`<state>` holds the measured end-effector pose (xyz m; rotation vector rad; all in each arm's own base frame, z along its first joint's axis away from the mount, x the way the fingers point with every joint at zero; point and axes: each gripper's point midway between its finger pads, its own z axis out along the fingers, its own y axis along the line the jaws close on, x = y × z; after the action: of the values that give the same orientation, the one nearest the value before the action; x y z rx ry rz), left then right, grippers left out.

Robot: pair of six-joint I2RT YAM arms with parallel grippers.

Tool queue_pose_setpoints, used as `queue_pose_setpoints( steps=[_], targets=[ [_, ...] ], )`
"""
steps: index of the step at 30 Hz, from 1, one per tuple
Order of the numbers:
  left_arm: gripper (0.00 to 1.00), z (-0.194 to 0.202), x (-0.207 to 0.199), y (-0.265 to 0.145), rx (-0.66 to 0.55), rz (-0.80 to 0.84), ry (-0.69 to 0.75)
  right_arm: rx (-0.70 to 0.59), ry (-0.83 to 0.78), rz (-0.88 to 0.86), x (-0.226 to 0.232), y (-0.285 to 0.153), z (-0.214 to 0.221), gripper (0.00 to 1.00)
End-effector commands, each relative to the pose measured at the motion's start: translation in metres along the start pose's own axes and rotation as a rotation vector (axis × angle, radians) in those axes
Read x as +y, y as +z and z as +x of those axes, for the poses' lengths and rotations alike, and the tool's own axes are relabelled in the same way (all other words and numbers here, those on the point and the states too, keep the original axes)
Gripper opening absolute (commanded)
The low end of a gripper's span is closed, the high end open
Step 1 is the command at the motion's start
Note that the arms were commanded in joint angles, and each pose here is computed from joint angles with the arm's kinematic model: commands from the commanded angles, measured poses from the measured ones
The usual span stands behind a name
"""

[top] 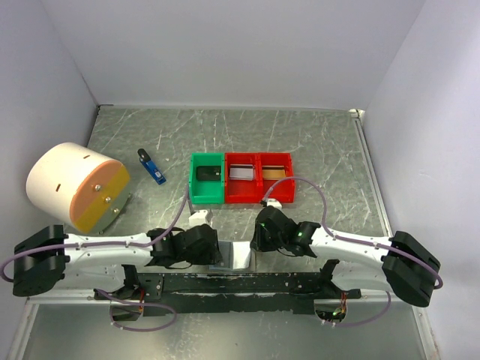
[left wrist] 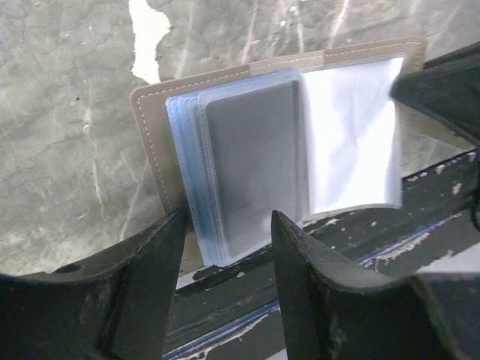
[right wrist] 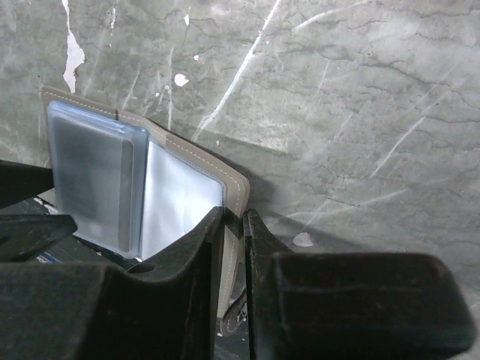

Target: Take the credit cards out of the card holder

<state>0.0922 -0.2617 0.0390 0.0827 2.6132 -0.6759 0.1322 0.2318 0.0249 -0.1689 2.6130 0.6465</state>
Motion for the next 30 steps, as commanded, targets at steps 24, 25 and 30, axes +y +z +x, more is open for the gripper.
queue_pose_setpoints(
  steps=[24, 25, 30],
  targets=[
    [0.54, -0.008, -0.014, -0.001, -0.046, 0.069, -0.058, -0.134, -0.12, -0.241, 0.121, -0.061, -0.059, 0.3],
    [0.54, -0.008, -0.013, -0.001, -0.046, 0.068, -0.062, -0.119, -0.13, -0.234, 0.125, -0.053, -0.055, 0.29],
    [0.54, -0.008, -0.014, -0.007, -0.056, 0.1, -0.078, -0.033, -0.125, -0.059, 0.106, -0.01, -0.032, 0.23]
  ],
)
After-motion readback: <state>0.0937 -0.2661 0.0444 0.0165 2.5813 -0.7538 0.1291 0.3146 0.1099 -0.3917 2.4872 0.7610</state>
